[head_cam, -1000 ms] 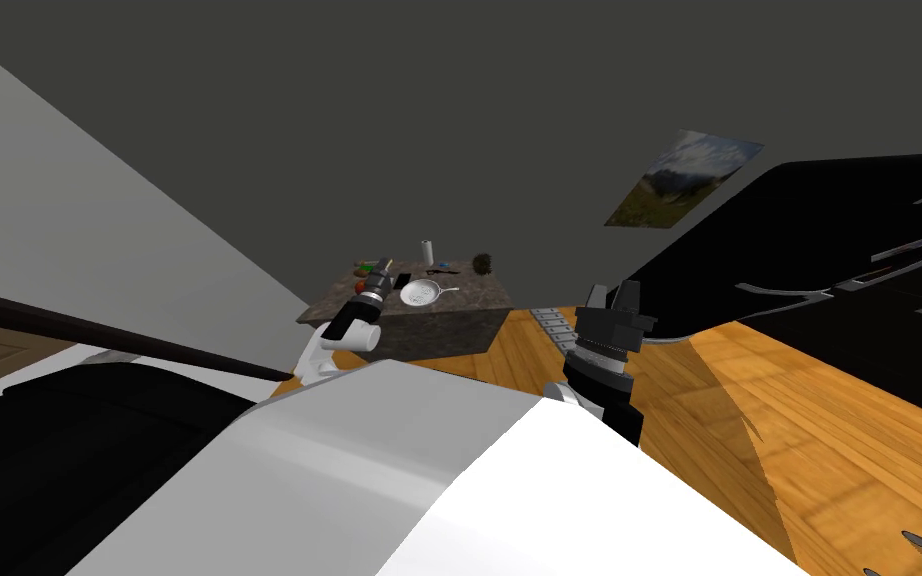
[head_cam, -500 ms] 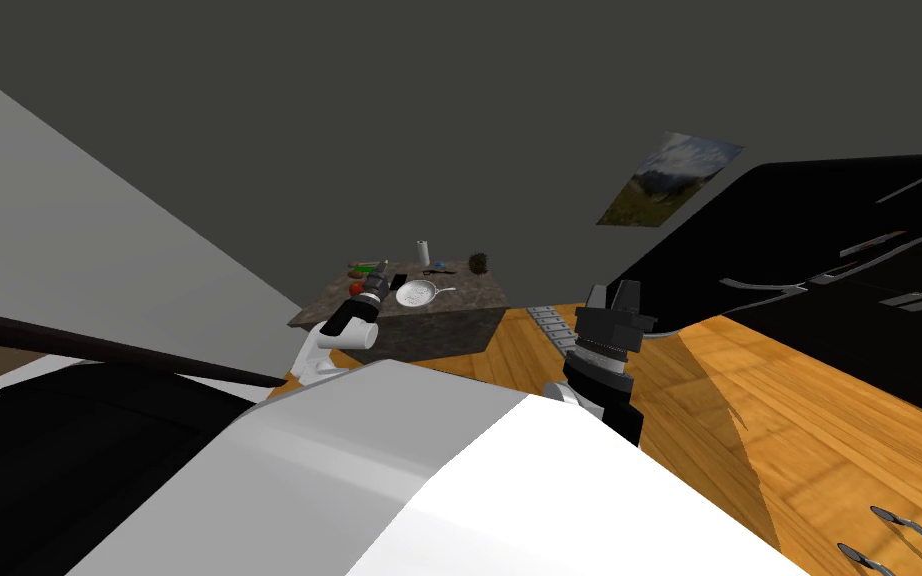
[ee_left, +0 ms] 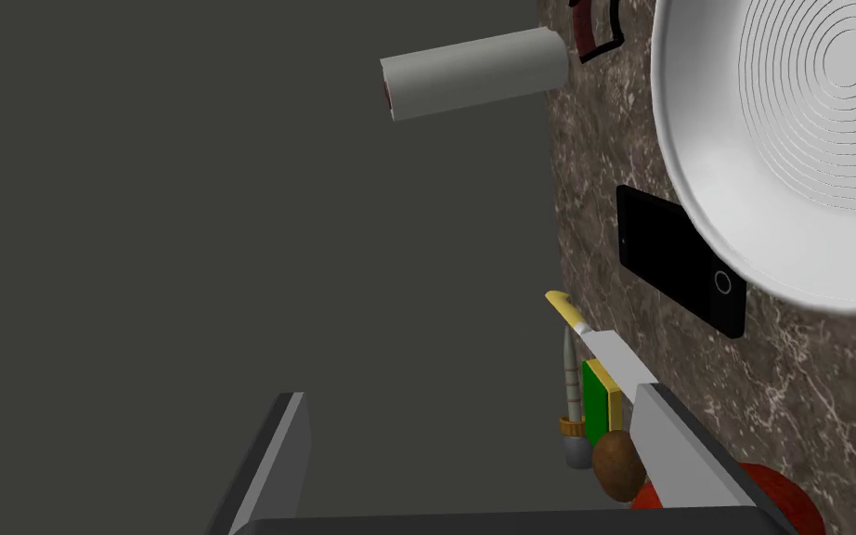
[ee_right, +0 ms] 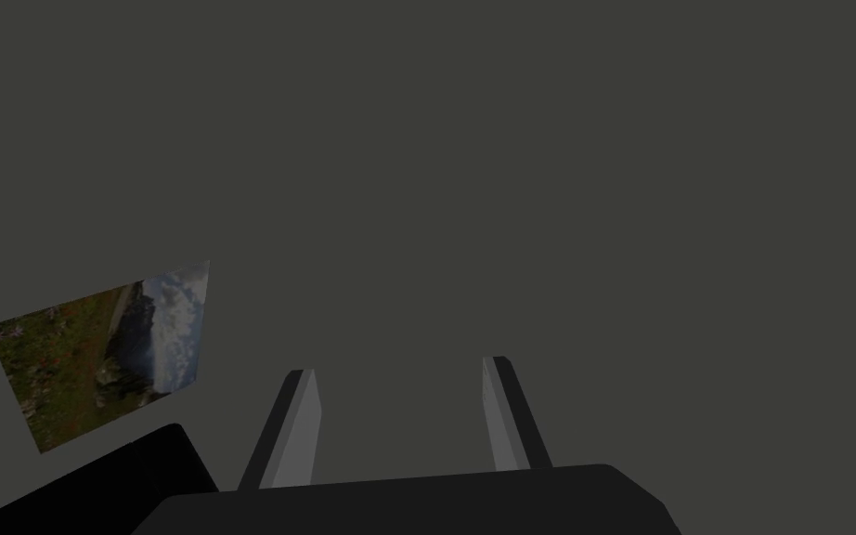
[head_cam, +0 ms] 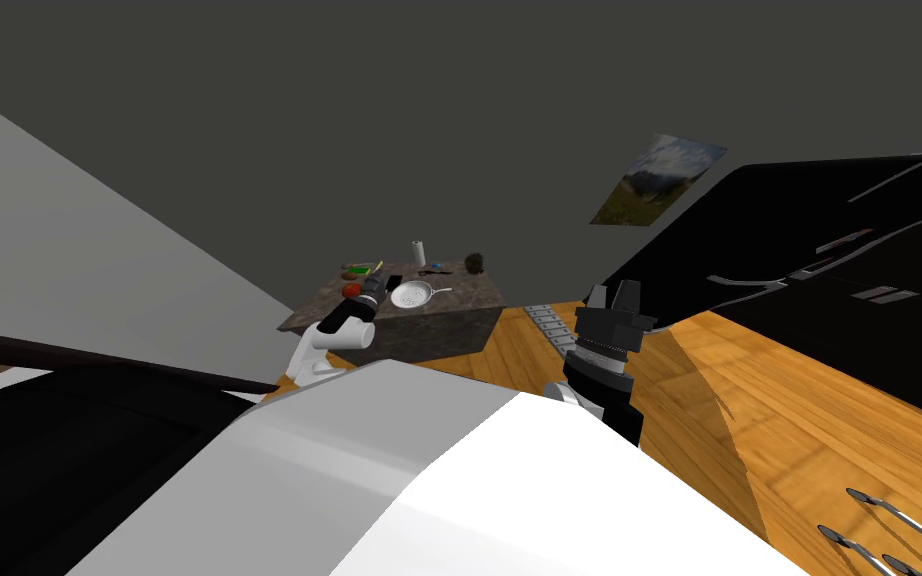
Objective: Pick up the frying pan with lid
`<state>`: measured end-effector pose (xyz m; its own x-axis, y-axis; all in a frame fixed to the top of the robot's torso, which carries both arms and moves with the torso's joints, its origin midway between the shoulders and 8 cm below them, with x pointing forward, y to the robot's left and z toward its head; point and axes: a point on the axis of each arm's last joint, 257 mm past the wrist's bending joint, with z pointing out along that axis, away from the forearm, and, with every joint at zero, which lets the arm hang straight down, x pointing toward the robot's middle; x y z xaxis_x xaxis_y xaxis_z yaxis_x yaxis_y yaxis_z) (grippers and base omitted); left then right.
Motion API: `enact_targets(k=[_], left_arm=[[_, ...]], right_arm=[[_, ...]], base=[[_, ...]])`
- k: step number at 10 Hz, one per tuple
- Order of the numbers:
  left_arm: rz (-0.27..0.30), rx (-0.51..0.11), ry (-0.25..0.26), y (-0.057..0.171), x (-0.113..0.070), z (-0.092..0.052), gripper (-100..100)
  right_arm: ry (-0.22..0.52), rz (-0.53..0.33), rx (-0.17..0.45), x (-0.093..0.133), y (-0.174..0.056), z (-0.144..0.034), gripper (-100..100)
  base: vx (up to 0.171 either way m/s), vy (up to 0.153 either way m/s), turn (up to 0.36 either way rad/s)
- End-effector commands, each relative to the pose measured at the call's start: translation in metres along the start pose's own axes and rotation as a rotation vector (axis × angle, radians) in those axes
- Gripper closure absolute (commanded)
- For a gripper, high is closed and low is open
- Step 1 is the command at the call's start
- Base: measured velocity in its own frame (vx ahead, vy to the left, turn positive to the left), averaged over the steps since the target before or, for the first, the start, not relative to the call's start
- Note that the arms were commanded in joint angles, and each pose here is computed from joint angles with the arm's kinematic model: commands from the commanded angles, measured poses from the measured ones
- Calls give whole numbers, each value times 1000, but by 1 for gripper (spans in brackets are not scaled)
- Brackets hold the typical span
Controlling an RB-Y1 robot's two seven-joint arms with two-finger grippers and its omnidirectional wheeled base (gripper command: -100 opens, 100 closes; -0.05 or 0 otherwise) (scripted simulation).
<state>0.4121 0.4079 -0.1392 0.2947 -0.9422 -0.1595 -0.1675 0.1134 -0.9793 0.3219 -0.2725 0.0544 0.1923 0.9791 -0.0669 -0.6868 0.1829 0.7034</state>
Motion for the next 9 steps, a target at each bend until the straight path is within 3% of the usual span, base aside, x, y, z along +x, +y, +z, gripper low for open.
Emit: enact_targets(k=[1, 9], left_arm=[[-8, -47, -10, 11, -6, 2, -100], [-61, -256, -65, 64, -31, -6, -100]], right_arm=[[0, 0, 0, 0, 0, 0, 0], [0, 0, 0, 0, 0, 0, 0]], base=[[24, -30, -35], [24, -26, -44]])
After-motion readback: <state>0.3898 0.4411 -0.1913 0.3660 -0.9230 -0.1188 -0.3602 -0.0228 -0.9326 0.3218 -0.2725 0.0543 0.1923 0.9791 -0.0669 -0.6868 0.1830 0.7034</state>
